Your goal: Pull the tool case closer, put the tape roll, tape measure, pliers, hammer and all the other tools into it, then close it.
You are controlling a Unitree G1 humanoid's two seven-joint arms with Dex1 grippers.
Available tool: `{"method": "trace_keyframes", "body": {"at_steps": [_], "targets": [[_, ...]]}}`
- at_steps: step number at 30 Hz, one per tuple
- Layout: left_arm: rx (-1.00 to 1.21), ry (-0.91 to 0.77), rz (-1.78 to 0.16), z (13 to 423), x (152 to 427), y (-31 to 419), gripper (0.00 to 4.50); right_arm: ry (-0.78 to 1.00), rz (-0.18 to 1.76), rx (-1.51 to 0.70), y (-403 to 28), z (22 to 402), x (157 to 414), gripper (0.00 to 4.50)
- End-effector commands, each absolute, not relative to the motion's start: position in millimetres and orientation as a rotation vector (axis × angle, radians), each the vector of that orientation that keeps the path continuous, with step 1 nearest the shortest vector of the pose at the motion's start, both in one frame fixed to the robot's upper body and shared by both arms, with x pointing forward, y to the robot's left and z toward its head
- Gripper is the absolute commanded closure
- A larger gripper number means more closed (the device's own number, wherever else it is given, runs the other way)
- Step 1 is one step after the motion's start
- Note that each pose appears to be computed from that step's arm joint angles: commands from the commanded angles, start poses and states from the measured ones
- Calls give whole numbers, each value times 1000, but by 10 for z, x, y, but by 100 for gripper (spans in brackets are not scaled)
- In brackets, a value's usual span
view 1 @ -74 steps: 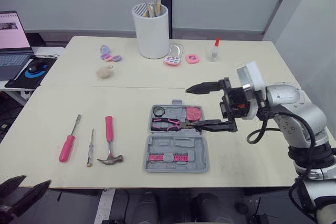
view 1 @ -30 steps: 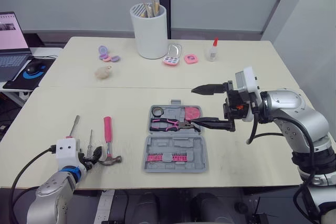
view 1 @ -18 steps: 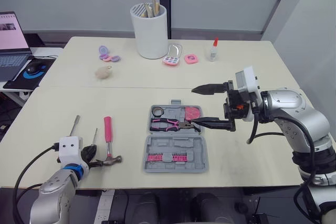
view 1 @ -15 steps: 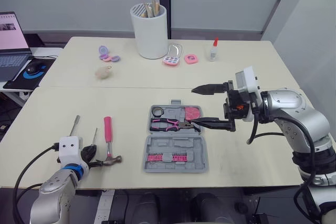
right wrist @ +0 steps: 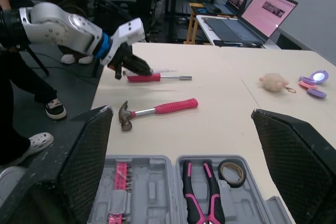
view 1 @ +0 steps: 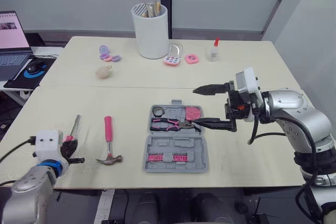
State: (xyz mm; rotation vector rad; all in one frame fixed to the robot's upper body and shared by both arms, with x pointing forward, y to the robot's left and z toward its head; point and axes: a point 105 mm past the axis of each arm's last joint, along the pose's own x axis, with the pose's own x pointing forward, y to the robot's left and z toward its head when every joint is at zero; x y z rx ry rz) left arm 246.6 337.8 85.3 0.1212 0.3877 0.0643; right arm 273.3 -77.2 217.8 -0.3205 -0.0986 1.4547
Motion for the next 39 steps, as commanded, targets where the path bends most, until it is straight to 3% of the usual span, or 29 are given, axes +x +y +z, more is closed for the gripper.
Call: {"method": "trace_keyframes", "body": {"at_steps": [1, 7, 15, 24, 39], "targets": [[141, 335, -139, 1254, 2484, 3123, 428, -145, 1430, -357, -828, 2281, 2725, 0], [216, 392, -678, 1655, 2373, 2370, 428, -135, 1420, -389, -841, 2229, 2737, 0], [410, 448, -1107, 1616, 2330, 1740, 428, -101, 1412, -462, -868, 2115, 2693, 0], [654, 380, -1253, 1269, 2599, 1366, 428, -70, 1362, -486, -909, 2035, 2636, 0], [864, 291, -1290, 828, 2950, 1024, 428, 34, 1345, -556, -1007, 1823, 2524, 0]]}}
